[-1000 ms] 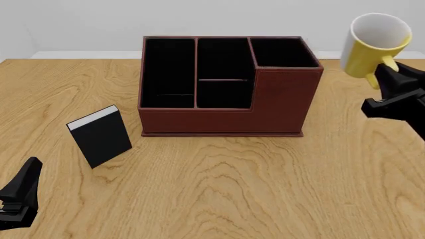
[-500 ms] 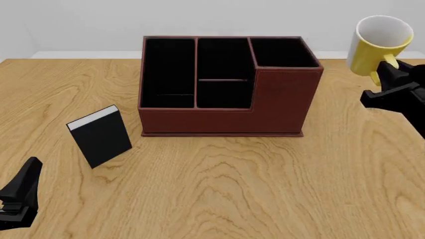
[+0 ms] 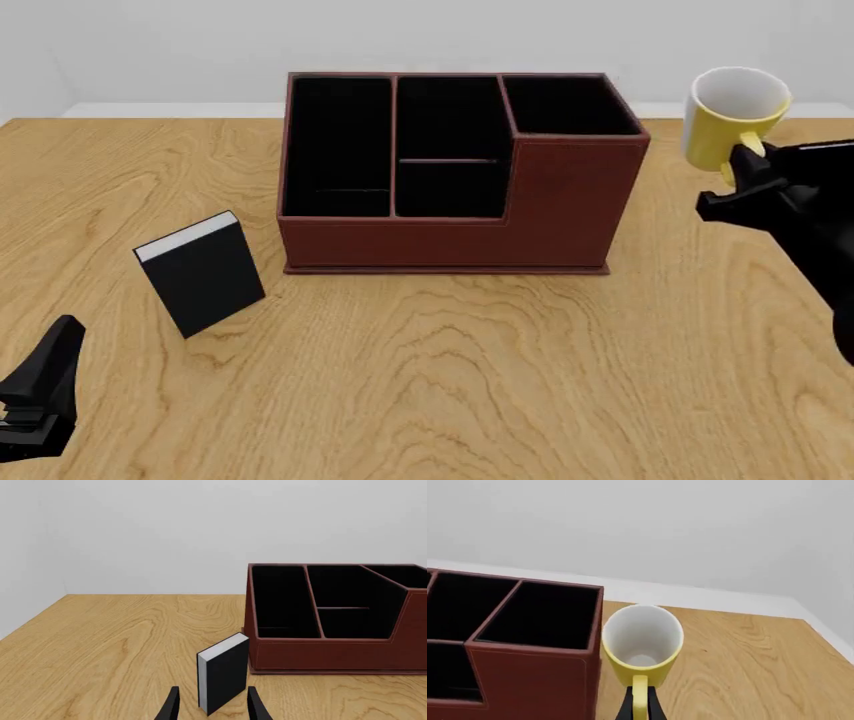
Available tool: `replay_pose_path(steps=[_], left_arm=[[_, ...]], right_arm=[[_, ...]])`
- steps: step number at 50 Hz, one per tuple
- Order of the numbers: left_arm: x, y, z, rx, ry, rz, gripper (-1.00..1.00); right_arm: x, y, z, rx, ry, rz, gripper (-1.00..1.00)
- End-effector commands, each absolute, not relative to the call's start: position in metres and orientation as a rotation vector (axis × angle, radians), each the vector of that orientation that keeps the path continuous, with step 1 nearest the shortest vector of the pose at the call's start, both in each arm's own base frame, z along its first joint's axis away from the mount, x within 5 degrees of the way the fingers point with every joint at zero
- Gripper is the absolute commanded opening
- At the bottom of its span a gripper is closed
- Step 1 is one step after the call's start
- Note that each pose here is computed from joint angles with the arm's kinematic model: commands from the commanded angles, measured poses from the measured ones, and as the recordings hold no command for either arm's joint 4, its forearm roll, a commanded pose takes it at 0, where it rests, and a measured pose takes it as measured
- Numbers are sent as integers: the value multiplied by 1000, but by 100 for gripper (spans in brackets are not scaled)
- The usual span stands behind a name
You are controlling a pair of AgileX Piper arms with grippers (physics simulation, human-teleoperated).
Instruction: Pick up the yellow and white mug and place it to the right of the caddy.
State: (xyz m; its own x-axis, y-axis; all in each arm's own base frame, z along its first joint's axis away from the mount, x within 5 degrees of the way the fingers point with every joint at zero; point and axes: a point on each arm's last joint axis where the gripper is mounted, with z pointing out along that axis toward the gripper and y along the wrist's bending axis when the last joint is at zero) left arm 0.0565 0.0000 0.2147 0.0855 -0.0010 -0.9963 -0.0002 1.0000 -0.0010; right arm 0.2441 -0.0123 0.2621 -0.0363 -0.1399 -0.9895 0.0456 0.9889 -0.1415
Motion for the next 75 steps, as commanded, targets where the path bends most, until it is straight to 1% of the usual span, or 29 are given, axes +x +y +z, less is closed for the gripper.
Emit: replay_pose_path(steps=[1,15,21,27,38,49,75], left_arm=[[57,0,215,-1,1485,0,100],[57,0,215,-1,1485,-1,100],[57,0,215,-1,1485,-1,100],[57,0,215,-1,1485,-1,100],[57,0,215,-1,1485,-1,100],[57,0,215,-1,1485,0,100],[57,0,215,-1,1485,0,100]], right_arm=[[257,-18,240,-50,1634,-153,-100],[261,-19,225,-41,1660,-149,-100],[261,-19,225,-40,1660,-149,-100],[267,-24,210,-8,1685,-140,-100],[272,-26,200,6,1698,-138,-100],[277,-27,182,12,1726,-133,-100],[280,-29,156,25,1769,-128,-100]])
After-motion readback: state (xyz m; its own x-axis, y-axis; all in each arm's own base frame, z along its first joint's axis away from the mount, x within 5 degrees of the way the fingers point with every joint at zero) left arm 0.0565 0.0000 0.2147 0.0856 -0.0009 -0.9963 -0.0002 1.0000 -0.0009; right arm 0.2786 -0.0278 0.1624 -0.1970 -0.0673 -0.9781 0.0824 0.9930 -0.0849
